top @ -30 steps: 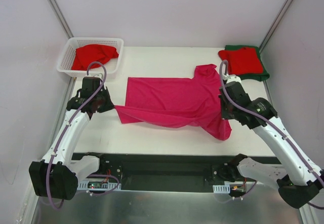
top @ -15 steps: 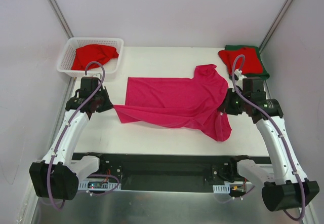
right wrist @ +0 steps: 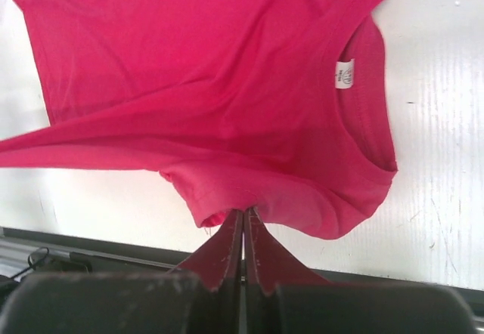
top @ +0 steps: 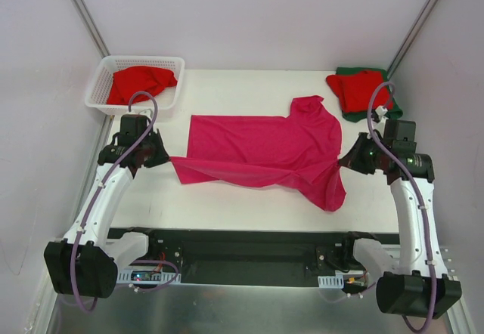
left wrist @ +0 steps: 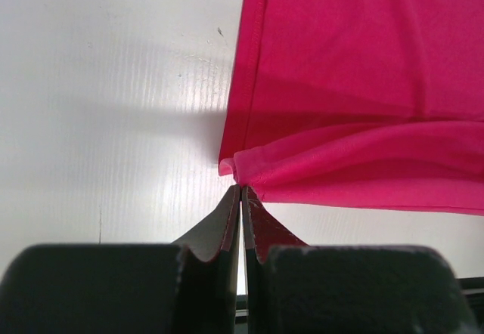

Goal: Fold and stack the t-shirts
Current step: Fold the flattened tshirt in 1/3 of the way

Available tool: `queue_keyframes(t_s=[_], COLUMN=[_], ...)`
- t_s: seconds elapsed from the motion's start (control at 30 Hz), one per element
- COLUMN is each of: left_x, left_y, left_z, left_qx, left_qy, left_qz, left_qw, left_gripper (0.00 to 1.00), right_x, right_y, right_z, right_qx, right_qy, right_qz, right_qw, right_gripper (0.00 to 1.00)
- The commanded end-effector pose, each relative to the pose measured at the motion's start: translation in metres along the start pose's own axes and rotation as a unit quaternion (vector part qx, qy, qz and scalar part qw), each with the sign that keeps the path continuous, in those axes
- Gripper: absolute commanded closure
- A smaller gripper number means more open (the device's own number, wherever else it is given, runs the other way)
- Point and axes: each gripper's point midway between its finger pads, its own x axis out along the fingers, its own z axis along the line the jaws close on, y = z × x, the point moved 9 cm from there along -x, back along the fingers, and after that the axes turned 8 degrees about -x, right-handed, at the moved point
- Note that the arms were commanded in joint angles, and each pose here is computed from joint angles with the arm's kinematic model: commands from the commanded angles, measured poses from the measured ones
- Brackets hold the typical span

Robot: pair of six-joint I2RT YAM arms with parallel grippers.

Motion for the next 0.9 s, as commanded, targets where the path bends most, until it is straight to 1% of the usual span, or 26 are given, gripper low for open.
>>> queue_keyframes(t_s=[0.0, 0.03, 0.1, 0.23, 0.43, 0.57, 0.83, 0.87], left_x=[0.005, 0.006, 0.006, 0.009, 0.009, 0.012, 0.022, 0.024], left_y=[-0.002, -0.003, -0.004, -0.009, -0.014, -0.015, -0.025, -0.026], left_z=[0.001, 0.001, -0.001, -0.006, -0.007, -0.004, -0.006, -0.007], left_qx=[0.005, 0.005, 0.007, 0.010, 0.013, 0.010, 0.003, 0.001], left_qy=[0.008, 0.009, 0.017, 0.037, 0.051, 0.046, 0.045, 0.048], left_qz=[0.003, 0.006, 0.011, 0.019, 0.023, 0.025, 0.021, 0.025], left_qw=[1.000, 1.000, 1.000, 0.999, 0.998, 0.999, 0.999, 0.999], left_gripper=[1.00, 1.00, 1.00, 1.00, 1.00, 1.00, 1.00, 1.00], right_x=[-0.004, -0.003, 0.000, 0.002, -0.005, -0.005, 0.008, 0.012], right_y=[-0.012, -0.013, -0.017, -0.026, -0.039, -0.046, -0.058, -0.059], right_z=[-0.008, -0.007, -0.013, -0.015, -0.026, -0.032, -0.040, -0.043], right_qx=[0.050, 0.060, 0.084, 0.107, 0.133, 0.148, 0.158, 0.163], right_qy=[-0.012, -0.036, -0.047, -0.077, -0.058, -0.049, -0.049, -0.050], right_qz=[-0.029, -0.029, -0.038, -0.054, -0.080, -0.088, -0.088, -0.080], right_qw=[0.998, 0.997, 0.995, 0.990, 0.986, 0.984, 0.982, 0.982], right_gripper=[0.99, 0.99, 0.99, 0.99, 0.99, 0.99, 0.99, 0.99])
